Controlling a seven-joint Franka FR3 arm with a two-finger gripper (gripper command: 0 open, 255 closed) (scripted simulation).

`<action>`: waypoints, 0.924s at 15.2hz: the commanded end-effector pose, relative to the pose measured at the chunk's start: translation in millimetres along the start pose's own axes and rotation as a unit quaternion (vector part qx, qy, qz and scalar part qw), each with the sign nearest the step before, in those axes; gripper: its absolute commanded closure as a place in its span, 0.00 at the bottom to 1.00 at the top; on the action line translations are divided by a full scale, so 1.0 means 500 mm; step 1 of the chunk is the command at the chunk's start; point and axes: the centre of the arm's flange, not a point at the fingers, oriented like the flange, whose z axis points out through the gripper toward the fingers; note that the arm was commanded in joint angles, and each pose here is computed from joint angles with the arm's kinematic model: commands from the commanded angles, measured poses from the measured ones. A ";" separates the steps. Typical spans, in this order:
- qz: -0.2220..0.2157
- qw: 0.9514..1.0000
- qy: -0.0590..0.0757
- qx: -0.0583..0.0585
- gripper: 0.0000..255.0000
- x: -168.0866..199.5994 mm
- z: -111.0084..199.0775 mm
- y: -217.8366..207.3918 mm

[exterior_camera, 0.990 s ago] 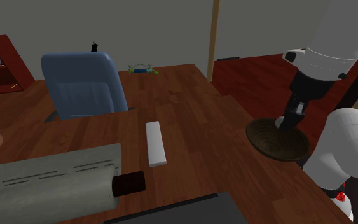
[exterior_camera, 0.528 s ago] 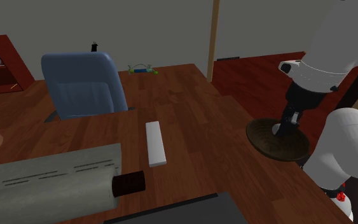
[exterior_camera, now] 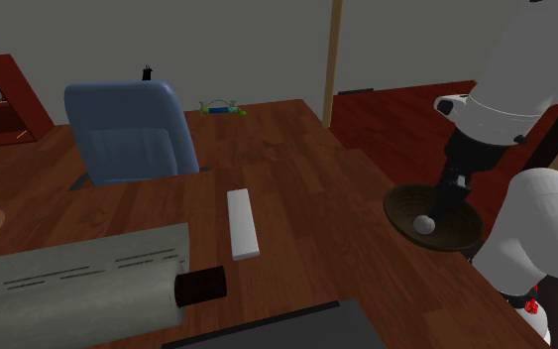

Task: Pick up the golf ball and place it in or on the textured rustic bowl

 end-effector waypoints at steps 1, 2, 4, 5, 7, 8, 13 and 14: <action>0.000 1.000 0.000 0.000 0.00 0.000 0.000 0.000; 0.000 1.000 0.000 0.000 0.00 0.000 0.000 0.000; 0.000 1.000 0.000 0.000 0.00 0.000 -0.026 0.000; 0.000 1.000 0.000 0.000 0.00 0.000 -0.053 0.000; 0.000 1.000 0.000 0.000 0.00 0.000 -0.100 0.000; 0.000 1.000 0.000 0.000 0.00 0.000 -0.100 0.000; 0.000 1.000 0.000 0.000 0.00 0.000 -0.100 0.000; 0.000 1.000 0.000 0.000 0.00 0.000 -0.100 0.000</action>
